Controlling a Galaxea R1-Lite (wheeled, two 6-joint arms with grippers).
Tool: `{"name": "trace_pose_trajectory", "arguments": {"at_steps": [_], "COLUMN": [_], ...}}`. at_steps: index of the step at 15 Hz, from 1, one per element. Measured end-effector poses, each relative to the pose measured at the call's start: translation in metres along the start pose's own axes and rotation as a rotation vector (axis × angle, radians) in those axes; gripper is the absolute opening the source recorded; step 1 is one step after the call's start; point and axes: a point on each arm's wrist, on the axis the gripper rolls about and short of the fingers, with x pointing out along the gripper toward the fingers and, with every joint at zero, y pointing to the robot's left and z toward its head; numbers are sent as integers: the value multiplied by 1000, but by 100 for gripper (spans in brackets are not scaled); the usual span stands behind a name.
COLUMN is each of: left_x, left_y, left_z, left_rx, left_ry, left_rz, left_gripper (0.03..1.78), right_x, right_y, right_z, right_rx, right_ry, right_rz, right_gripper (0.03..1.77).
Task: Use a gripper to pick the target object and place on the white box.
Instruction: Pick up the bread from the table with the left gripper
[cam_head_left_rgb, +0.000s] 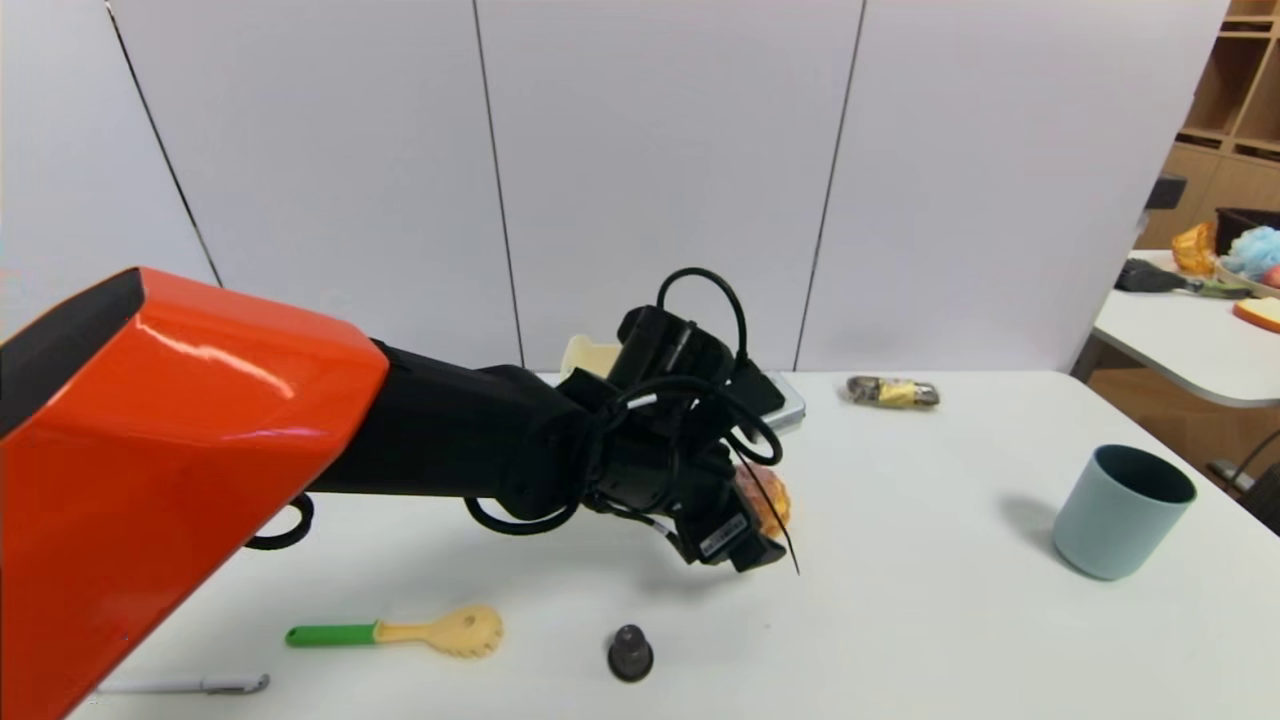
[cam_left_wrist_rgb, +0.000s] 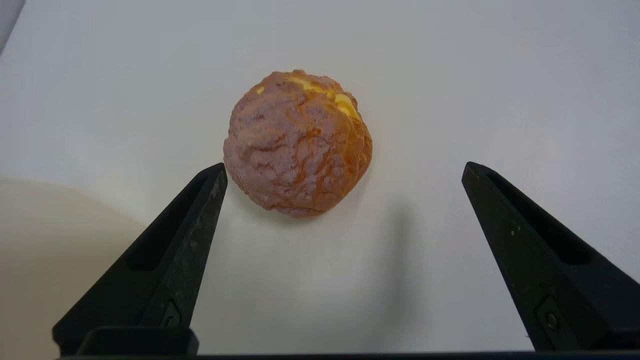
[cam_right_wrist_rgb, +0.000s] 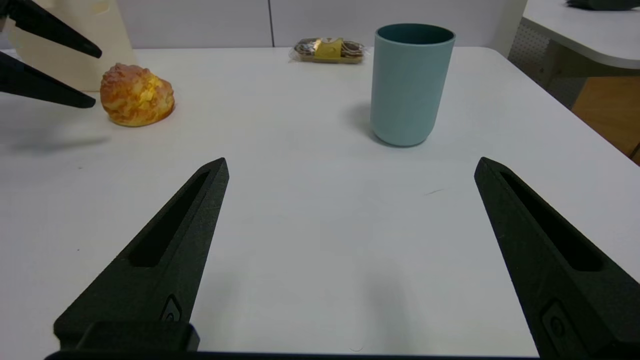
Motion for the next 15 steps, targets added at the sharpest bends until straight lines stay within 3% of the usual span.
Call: {"name": "trace_pose_trajectory", "arguments": {"at_steps": [4,15], "left_x": [18,55], "left_y": [4,6], "left_z": [0,-19], "left_rx": [13,-2], "left_ry": [-59,-62], "left_rz": [23,26], "left_gripper": [169,169], "right_x": [0,0], "right_y": [0,0], "right_z": [0,0], "right_rx": [0,0], "right_ry": [-1,-1], "right_rz": [0,0], "right_gripper": [170,170]}}
